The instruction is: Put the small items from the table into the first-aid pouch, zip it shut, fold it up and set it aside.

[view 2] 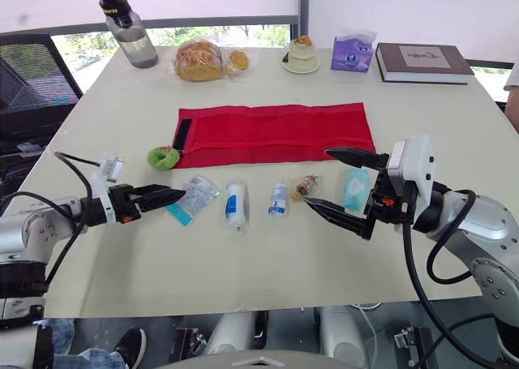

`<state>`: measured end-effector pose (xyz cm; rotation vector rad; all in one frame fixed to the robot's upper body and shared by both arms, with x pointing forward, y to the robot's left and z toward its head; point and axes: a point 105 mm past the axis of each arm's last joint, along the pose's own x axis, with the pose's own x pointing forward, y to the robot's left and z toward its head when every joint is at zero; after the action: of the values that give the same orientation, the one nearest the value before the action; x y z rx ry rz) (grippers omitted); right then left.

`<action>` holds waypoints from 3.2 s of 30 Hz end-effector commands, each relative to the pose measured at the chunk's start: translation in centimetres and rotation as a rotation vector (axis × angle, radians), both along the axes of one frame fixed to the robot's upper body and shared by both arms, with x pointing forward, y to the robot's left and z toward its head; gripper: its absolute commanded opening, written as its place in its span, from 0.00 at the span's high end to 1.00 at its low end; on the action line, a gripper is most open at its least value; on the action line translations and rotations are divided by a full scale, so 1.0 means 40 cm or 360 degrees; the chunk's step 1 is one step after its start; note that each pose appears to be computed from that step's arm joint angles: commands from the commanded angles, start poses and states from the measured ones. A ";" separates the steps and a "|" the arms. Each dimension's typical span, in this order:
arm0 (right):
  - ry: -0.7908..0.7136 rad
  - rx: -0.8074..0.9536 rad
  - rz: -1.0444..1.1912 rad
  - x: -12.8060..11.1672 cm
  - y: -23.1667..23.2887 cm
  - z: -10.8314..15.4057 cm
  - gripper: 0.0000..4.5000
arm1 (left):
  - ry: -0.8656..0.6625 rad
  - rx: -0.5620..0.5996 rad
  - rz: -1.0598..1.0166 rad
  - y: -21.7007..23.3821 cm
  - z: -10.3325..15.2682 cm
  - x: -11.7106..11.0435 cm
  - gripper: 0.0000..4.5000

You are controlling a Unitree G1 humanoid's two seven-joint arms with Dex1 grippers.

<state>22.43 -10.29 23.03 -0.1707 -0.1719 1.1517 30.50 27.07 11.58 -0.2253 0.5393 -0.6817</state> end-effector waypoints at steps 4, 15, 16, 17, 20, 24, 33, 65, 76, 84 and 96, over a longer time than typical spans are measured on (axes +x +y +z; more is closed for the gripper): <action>-0.0067 -0.0009 0.0011 -0.022 0.013 0.023 0.00 | 0.0117 0.0033 -0.0146 -0.024 -0.027 -0.005 0.01; -0.0067 -0.0028 -0.0010 -0.024 0.009 0.018 0.00 | 0.0149 0.0028 -0.0212 -0.043 -0.031 0.001 0.99; -0.0067 -0.0028 -0.0010 -0.024 0.010 0.017 0.00 | 0.0144 0.0023 -0.0216 -0.048 -0.024 0.001 0.99; -0.0066 -0.0027 -0.0010 -0.023 0.010 0.017 0.00 | 0.0135 0.0017 -0.0217 -0.054 -0.014 0.003 0.99; -0.0063 -0.0023 -0.0008 -0.021 0.011 0.015 0.00 | 0.0104 0.0001 -0.0206 -0.069 0.013 0.004 0.99; -0.0059 -0.0015 -0.0006 -0.019 0.013 0.014 0.00 | 0.0021 -0.0069 -0.0137 -0.077 0.052 0.005 0.99; -0.0060 0.0003 0.0009 -0.010 0.015 0.015 0.00 | -0.0035 -0.0165 -0.0027 -0.066 0.061 -0.024 0.99; -0.0004 0.0014 0.0129 -0.005 0.031 -0.007 0.00 | 0.0144 -0.0329 0.0344 -0.017 0.003 -0.219 0.99; -0.0004 0.0019 0.0121 -0.010 0.035 -0.014 0.00 | 0.0200 -0.0314 0.0323 -0.002 -0.012 -0.223 0.20; -0.0012 0.0017 0.0094 -0.011 0.033 -0.014 0.00 | 0.0260 -0.0221 0.0293 -0.022 -0.036 -0.185 0.01; -0.0013 0.0016 0.0074 -0.017 0.032 -0.015 0.00 | 0.0335 -0.0210 0.0213 -0.058 -0.069 -0.177 0.54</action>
<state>22.34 -9.03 21.62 -0.1428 -0.1465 1.1935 23.80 24.90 9.44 -0.4449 0.6438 -0.5581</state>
